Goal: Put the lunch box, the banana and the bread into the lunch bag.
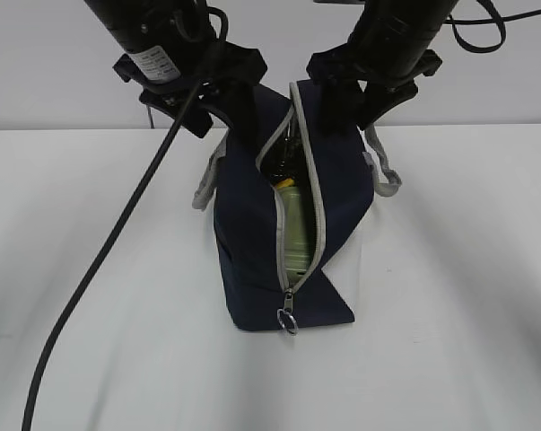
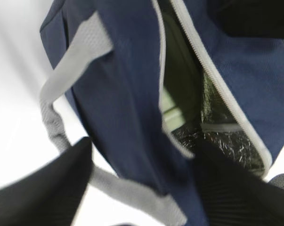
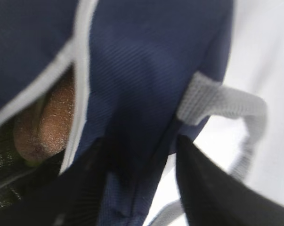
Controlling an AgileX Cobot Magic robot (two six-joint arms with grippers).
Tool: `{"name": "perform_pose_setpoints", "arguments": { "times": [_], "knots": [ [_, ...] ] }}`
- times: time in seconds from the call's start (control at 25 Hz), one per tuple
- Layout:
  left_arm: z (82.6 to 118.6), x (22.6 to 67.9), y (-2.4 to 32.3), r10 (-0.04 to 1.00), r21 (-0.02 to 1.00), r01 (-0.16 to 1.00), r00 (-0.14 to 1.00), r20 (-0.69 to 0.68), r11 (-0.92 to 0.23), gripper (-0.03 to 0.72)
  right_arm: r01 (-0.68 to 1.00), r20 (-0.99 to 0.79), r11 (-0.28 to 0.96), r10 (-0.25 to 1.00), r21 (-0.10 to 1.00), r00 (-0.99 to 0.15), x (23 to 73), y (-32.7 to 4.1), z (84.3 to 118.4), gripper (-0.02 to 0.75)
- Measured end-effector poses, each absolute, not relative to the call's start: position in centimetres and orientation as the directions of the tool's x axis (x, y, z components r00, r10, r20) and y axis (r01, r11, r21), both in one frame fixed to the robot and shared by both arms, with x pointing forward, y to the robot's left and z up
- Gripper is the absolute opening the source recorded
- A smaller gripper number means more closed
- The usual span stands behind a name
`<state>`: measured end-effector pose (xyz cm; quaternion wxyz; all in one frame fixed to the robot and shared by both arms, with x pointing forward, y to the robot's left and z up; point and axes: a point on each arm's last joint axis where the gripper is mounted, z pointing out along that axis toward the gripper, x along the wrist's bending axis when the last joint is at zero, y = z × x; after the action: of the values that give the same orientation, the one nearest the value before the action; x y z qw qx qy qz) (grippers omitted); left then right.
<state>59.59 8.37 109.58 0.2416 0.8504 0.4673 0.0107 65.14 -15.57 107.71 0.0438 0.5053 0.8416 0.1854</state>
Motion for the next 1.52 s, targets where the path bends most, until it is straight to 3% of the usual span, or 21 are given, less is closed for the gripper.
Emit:
{"name": "perform_pose_setpoints", "arguments": {
  "times": [0.08,0.16,0.52,0.8,1.08,1.28,1.52],
  "knots": [
    [110.1,59.3,8.6,0.802,0.419,0.790,0.561,-0.203,-0.447,0.531,0.834,0.119,0.416,0.867,0.361,-0.484,65.1,-15.5,107.9,0.451],
    [111.0,58.8,8.9,0.801,0.433,0.784,0.565,-0.199,-0.445,0.558,0.833,0.119,0.409,0.869,0.373,-0.480,64.8,-15.6,108.5,0.479],
    [115.5,56.2,10.4,0.787,0.508,0.737,0.593,-0.171,-0.445,0.568,0.814,0.160,0.323,0.881,0.483,-0.445,61.6,-16.2,114.2,0.490],
    [116.1,52.5,11.8,0.763,0.507,0.718,0.625,-0.168,-0.477,0.555,0.792,0.171,0.383,0.843,0.475,-0.510,55.4,-15.6,115.1,0.490],
    [114.7,48.0,14.2,0.747,0.526,0.695,0.646,-0.158,-0.490,0.543,0.710,0.143,0.432,0.792,0.556,-0.594,49.9,-16.9,112.7,0.490],
    [114.7,45.4,15.8,0.736,0.591,0.646,0.665,-0.126,-0.483,0.540,0.666,0.119,0.427,0.783,0.612,-0.611,46.3,-18.3,109.0,0.490],
    [114.0,44.3,16.4,0.730,0.601,0.631,0.675,-0.112,-0.491,0.540,0.604,0.094,0.457,0.742,0.653,-0.664,43.7,-19.1,103.4,0.490]
  ]
}}
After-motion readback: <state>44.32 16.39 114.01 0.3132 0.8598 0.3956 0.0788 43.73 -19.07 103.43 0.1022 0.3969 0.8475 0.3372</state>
